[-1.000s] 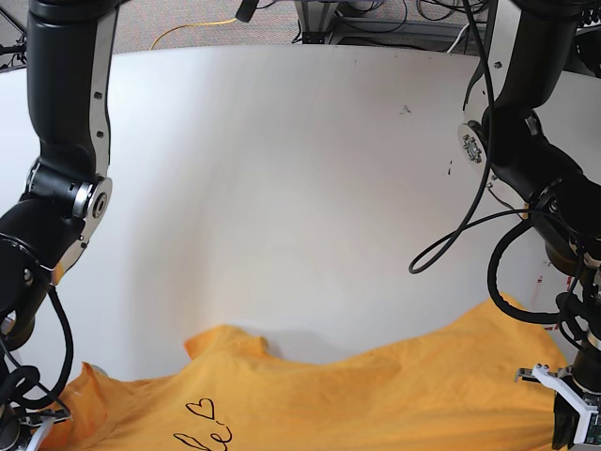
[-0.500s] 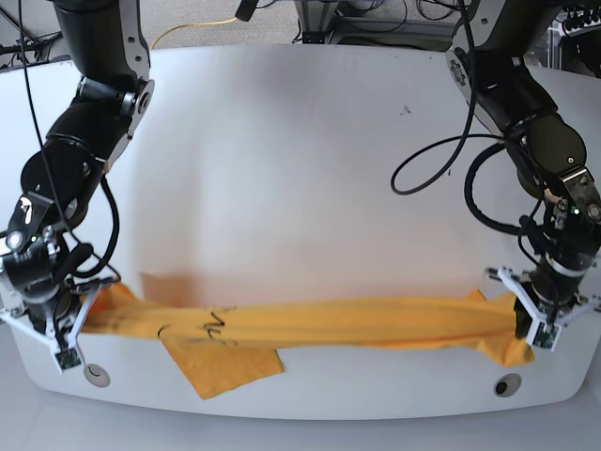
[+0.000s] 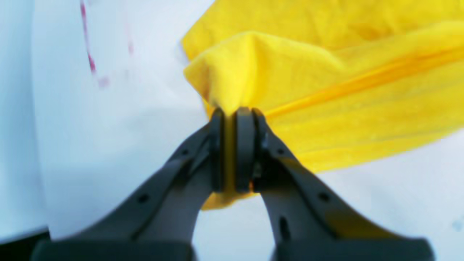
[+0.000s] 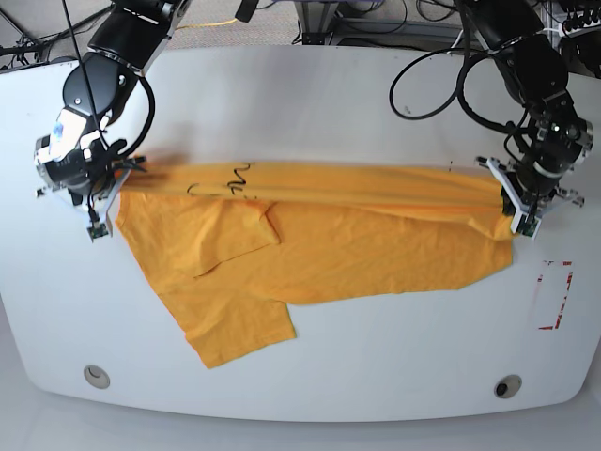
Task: Fold the T-shirt properly
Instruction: 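Lift the hem with both grippers and fold it over toward the collar, then lay the folded edge down with both grippers and release it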
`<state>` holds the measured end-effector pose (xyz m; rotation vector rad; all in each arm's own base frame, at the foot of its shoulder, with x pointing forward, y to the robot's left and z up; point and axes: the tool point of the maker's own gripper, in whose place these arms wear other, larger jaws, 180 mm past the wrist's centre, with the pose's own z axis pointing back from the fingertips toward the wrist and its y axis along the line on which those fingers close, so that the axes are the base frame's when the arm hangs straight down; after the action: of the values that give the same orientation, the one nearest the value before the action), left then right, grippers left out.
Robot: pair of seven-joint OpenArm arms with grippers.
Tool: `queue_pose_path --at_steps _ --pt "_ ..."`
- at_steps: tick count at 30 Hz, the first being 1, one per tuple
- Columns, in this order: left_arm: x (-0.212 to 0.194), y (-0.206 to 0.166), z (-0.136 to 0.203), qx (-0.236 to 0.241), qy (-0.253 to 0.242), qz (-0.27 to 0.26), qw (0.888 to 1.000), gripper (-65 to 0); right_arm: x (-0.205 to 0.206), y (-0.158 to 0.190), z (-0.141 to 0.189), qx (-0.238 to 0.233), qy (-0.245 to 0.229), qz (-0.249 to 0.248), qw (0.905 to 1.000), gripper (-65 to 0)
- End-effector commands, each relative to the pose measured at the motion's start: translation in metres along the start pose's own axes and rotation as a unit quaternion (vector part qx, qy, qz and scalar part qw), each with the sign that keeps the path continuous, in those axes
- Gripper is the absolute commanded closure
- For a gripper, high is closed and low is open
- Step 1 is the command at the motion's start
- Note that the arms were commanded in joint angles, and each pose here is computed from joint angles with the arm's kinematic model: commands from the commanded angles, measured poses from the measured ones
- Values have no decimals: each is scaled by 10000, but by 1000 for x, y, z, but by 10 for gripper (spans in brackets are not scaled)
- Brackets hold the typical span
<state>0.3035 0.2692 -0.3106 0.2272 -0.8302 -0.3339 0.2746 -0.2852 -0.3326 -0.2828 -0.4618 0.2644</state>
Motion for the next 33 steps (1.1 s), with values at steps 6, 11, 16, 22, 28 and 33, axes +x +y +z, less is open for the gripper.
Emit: queue_pose_path --at_steps 6,11,16,22,28,33 --pt "-35 7 11 172 388 45 9991 -150 -43 4 0 -68 482 169 9987 -173" --pt "-61 0 17 61 714 -62 9974 -381 -58 16 7 175 425 128 9989 -339" --pt "-77 -4 22 -4 900 -112 9959 -383 -62 23 13 683 50 -337 9971 -393" --pt "-66 13 33 105 525 218 9983 -382 -49 25 20 1073 -447 -753 9904 -393" --pt "-24 25 21 54 -66 353 9993 -378 -39 33 17 1229 -595 -892 9866 -393" --pt "-23 17 -4 -235 -20 559 9982 -378 -30 37 3 1449 -601 -1098 9815 -393"
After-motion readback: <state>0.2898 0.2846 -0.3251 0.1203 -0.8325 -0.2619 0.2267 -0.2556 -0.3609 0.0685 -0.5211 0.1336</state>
